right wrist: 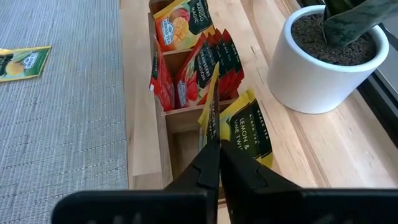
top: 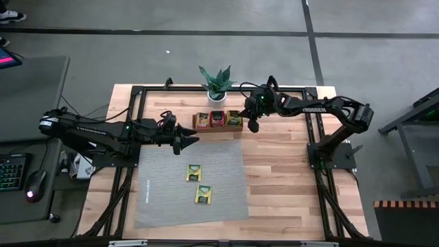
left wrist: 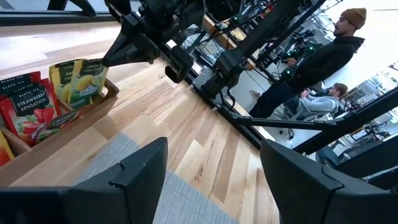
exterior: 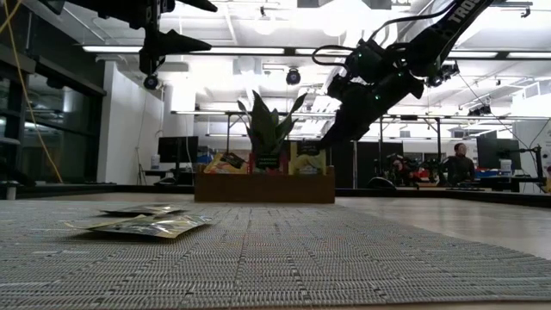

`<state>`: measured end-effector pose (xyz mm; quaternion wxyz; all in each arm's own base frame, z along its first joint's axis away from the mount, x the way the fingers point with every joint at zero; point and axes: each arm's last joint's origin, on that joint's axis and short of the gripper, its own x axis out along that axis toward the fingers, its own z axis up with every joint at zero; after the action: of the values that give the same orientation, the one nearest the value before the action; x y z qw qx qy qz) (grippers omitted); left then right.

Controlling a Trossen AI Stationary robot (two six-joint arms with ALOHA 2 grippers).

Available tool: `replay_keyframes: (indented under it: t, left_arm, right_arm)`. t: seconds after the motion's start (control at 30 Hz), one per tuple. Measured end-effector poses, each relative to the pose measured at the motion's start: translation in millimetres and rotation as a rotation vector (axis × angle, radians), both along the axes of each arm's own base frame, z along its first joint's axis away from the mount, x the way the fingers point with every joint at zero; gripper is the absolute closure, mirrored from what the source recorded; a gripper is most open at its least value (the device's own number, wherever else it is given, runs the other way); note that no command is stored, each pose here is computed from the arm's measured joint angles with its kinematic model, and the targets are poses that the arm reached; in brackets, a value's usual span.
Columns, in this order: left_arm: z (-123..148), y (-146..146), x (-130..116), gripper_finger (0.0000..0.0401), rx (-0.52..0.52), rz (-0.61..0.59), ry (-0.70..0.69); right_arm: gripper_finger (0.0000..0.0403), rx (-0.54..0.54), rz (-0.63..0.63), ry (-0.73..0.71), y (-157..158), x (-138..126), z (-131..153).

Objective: Pick & Place Tea
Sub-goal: Put the yellow tea bag into the right section of the wooden organizer

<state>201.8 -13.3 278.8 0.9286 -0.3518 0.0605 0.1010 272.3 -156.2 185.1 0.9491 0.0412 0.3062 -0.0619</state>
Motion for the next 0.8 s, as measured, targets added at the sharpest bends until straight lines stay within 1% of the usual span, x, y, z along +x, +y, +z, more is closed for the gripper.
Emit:
replay_keyframes:
  t: [0.13,0.37,0.47,0.67,0.8]
  left_arm:
    - [0,0,0,0.0147,0.0,0.0,0.0]
    - [0,0,0,0.0147,-0.002,-0.009,0.001]
    - [0,0,0,0.0147,-0.002,-0.01,0.002]
    - [0,-1,0,0.0147,0.006,-0.035,0.005]
    - [-5,-2,-1,0.0147,-0.003,-0.081,0.056]
  right_arm:
    - [0.037,0.003,-0.003,0.0,0,0,0]
    - [0.0298,0.027,-0.021,-0.004,0,0,0]
    - [0.0278,0.036,-0.033,-0.02,1,-1,5]
    - [0.0268,0.016,-0.036,-0.086,11,-10,33]
    - [0.0269,0.018,0.001,-0.143,31,-14,56]
